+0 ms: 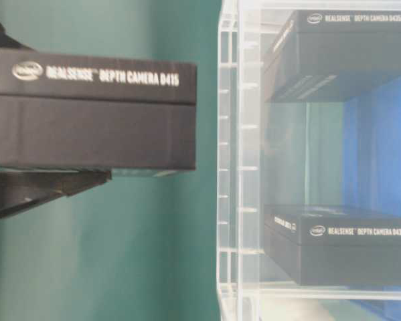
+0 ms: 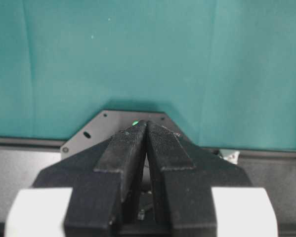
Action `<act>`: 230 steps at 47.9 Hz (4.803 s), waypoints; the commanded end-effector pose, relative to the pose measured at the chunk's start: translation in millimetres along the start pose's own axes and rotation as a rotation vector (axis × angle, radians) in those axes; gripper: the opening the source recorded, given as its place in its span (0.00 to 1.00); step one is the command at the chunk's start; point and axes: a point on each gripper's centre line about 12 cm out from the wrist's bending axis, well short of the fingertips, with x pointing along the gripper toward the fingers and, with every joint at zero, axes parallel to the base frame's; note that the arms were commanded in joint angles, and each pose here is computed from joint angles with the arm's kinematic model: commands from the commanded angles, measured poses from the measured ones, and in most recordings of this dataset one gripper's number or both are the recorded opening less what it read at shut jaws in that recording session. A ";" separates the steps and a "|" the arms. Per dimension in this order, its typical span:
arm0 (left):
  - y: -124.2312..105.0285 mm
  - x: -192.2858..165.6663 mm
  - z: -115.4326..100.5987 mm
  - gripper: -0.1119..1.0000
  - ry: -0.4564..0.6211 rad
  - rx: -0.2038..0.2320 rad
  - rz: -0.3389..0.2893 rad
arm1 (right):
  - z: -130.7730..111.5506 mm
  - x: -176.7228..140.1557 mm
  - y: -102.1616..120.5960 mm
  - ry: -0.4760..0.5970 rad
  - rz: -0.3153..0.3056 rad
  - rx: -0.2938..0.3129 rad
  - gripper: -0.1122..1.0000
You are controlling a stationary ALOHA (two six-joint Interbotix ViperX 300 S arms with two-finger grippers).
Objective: Take the box out of the case with the right arm.
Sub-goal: 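Carry the black box toward the front of the table with the right gripper, then lower the black box onto the cloth and open the right gripper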
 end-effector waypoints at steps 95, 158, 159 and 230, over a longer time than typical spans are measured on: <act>0.1 -10.4 0.8 0.10 -0.038 0.002 -0.005 | -81.7 164.0 -15.9 0.119 0.043 0.059 0.69; 0.2 -11.1 0.2 0.10 -0.041 0.000 -0.005 | -77.9 114.9 -15.8 0.092 0.058 0.041 0.91; 0.3 -11.0 -0.2 0.10 -0.041 0.000 -0.005 | -76.8 110.7 -15.3 0.085 0.057 0.038 0.91; 0.4 -10.9 -0.7 0.10 -0.041 0.005 -0.005 | -35.8 26.7 -175.9 0.009 0.011 0.029 0.91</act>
